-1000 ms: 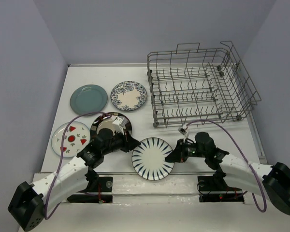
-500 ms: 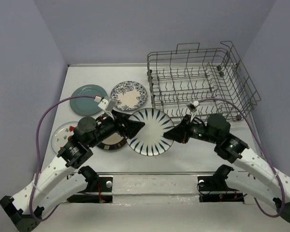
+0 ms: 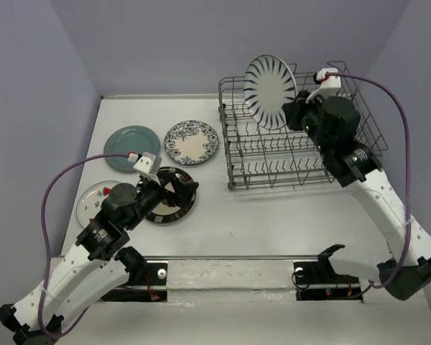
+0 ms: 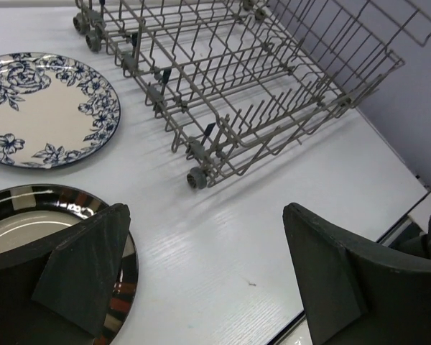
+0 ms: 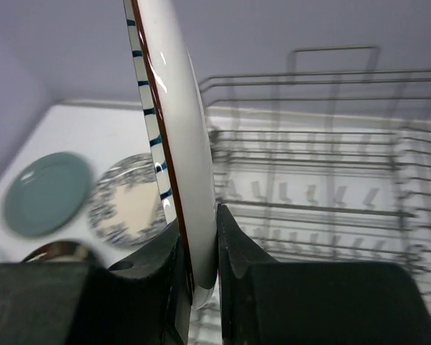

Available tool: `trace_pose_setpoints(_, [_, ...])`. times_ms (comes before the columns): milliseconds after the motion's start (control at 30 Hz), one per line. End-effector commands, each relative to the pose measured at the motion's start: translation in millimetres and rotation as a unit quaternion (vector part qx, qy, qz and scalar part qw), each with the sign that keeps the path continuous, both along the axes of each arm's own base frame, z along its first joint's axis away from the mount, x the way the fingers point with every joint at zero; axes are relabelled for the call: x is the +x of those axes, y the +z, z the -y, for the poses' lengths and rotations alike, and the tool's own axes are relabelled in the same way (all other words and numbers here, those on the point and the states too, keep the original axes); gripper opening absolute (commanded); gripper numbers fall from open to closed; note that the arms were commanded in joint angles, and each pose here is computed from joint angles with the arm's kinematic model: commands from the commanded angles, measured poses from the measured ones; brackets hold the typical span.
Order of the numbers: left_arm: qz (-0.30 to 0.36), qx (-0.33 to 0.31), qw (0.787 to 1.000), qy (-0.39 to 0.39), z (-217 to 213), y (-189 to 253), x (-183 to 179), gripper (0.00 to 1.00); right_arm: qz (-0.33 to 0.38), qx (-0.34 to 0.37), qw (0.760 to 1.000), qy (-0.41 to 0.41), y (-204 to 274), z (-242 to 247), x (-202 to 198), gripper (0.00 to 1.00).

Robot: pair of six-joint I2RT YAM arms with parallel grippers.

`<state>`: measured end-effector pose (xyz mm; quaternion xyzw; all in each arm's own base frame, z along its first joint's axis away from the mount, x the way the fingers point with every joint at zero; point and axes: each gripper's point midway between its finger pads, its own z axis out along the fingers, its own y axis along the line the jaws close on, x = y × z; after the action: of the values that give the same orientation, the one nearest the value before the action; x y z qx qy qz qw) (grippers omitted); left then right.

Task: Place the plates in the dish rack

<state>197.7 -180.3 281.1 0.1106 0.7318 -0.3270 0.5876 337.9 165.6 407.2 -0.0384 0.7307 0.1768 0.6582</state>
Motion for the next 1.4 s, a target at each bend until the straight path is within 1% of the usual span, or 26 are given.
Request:
trace_pose_setpoints(0, [0.022, 0.015, 1.000, 0.009, -6, 2, 1, 0.99, 0.083, -0.034, 0.982, -0.165, 65, 93, 60, 0.07])
trace_pose_setpoints(33, [0.026, 0.016, 0.999, 0.008, -7, 3, 1, 0.99, 0.095, -0.039, 0.979, -0.178, 78, 114, 71, 0.07])
trace_pose_setpoints(67, [0.030, 0.018, 0.999, 0.006, -8, 3, 0, 0.99, 0.087, -0.062, 0.977, -0.182, 67, 121, 94, 0.07])
trace_pose_setpoints(133, [0.033, 0.018, 0.999, 0.003, -8, 4, -2, 0.99, 0.082, -0.091, 0.971, -0.204, 64, 141, 114, 0.07])
trace_pose_setpoints(167, [0.033, 0.018, 0.999, 0.000, -7, 4, -2, 0.99, 0.087, -0.101, 0.968, -0.212, 70, 156, 122, 0.07])
trace_pose_setpoints(200, [0.034, 0.018, 0.999, -0.003, -6, 4, -3, 0.99, 0.085, -0.118, 0.966, -0.213, 67, 162, 130, 0.07])
trace_pose_setpoints(233, [0.034, 0.018, 0.999, -0.004, -6, 3, -3, 0.99, 0.070, -0.128, 0.964, -0.223, 53, 171, 144, 0.07])
trace_pose_setpoints(267, [0.033, 0.019, 0.999, -0.005, -6, 3, -3, 0.99, 0.072, -0.132, 0.960, -0.235, 57, 185, 148, 0.07])
trace_pose_setpoints(433, [0.033, 0.023, 0.999, -0.012, -4, 2, -3, 0.99, 0.045, -0.155, 0.961, -0.223, 29, 194, 169, 0.07])
trace_pose_setpoints(567, [0.028, 0.030, 0.999, -0.016, -1, -2, -2, 0.99, 0.013, -0.162, 0.963, -0.216, -6, 200, 188, 0.07])
trace_pose_setpoints(800, [0.028, 0.031, 0.999, -0.012, -2, -2, -1, 0.99, -0.026, -0.165, 0.965, -0.201, -48, 197, 208, 0.07])
trace_pose_setpoints(900, [0.029, 0.031, 0.999, -0.011, -3, -2, 0, 0.99, -0.041, -0.175, 0.963, -0.203, -66, 199, 211, 0.07])
trace_pose_setpoints(1100, [0.026, 0.033, 0.999, -0.010, -3, -4, 1, 0.99, -0.048, -0.182, 0.958, -0.216, -81, 205, 215, 0.07])
trace_pose_setpoints(1200, [0.024, 0.035, 0.999, -0.008, -3, -5, 2, 0.99, -0.054, -0.181, 0.960, -0.207, -89, 202, 218, 0.07])
trace_pose_setpoints(1367, [0.022, 0.036, 0.999, -0.003, -4, -6, 4, 0.99, -0.086, -0.179, 0.960, -0.195, -123, 199, 222, 0.07])
